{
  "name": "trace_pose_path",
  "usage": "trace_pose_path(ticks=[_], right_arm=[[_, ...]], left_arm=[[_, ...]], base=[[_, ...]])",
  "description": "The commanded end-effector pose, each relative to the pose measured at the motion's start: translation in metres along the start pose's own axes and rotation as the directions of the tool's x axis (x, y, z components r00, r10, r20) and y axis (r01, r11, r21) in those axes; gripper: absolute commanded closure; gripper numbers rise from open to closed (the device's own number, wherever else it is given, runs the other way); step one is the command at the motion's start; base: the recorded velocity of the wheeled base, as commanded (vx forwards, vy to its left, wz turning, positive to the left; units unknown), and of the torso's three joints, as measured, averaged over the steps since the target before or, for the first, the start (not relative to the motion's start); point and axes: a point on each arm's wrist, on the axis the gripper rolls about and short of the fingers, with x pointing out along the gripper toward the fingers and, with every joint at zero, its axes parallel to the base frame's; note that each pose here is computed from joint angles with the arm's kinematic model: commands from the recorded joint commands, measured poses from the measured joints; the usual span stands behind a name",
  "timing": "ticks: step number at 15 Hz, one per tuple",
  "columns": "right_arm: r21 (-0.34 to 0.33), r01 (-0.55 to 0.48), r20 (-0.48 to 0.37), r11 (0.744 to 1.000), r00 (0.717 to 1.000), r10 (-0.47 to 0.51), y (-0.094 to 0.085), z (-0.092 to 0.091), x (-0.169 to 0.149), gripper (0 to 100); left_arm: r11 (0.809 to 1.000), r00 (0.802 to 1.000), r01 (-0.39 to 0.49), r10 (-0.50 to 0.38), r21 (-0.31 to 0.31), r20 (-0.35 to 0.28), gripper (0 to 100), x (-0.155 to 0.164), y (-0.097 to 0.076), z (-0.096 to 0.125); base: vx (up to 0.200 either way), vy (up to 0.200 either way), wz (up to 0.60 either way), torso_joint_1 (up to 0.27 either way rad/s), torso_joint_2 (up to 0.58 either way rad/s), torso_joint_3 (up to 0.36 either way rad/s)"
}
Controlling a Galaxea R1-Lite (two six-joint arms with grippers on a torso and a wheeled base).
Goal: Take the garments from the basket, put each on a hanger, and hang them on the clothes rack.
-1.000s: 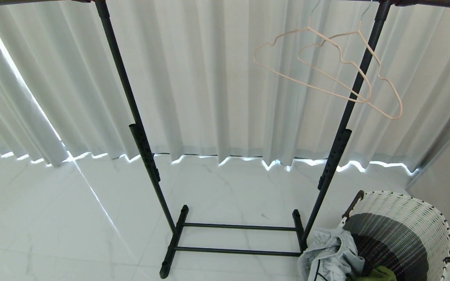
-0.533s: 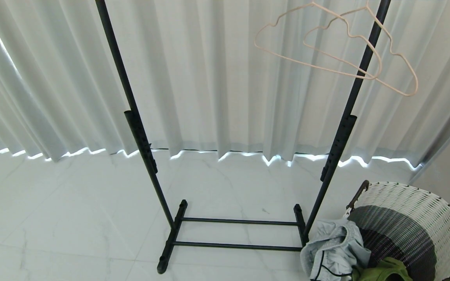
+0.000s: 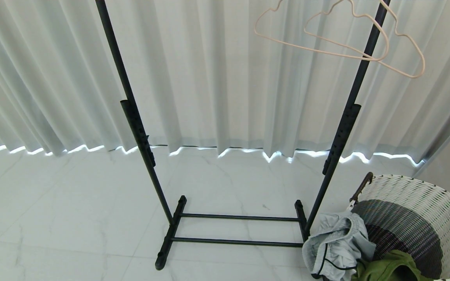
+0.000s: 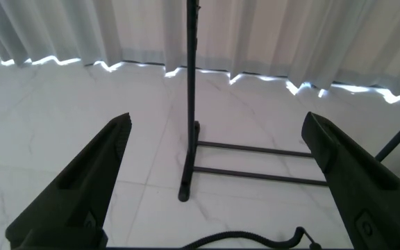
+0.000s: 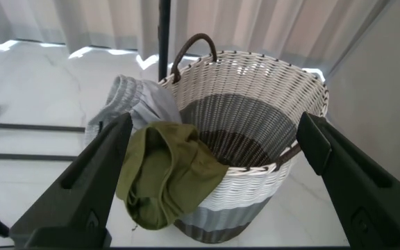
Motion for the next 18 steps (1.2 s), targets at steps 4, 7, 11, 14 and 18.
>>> trace_pose_path(ticks=[4,7,11,14,18], right_arm=[[0.021,0.000,-0.001,1.000,1.000,0.000,0.000,0.000,0.000,0],[0.024,-0.001,0.025,1.000,1.000,0.001,0.000,0.004,-0.001,0],[0.023,-0.112,-0.104,0.993,0.988,0.114,-0.003,0.080,0.023,0],[-0.200,-0.132,-0.533,0.971,0.846,0.006,0.000,0.052,0.071,0],[-0.375,-0.349,-0.744,0.859,0.666,-0.054,0.003,0.017,0.101,0]], left_arm=[[1.000,1.000,-0.001,0.001,-0.001,0.000,0,0.000,0.000,0.000],[1.000,1.000,-0.001,0.001,-0.001,0.000,0,0.000,0.000,0.000],[1.000,1.000,-0.001,0.001,-0.001,0.000,0,0.000,0.000,0.000],[1.000,1.000,-0.001,0.001,-0.001,0.000,0,0.000,0.000,0.000],[1.000,1.000,-0.001,0.001,-0.001,0.000,0,0.000,0.000,0.000]], base=[[0.000,0.000,0.00,0.000,0.00,0.000],[0.000,0.000,0.00,0.000,0.00,0.000],[0.000,0.000,0.00,0.000,0.00,0.000],[0.000,0.000,0.00,0.000,0.00,0.000],[0.000,0.000,0.00,0.000,0.00,0.000]])
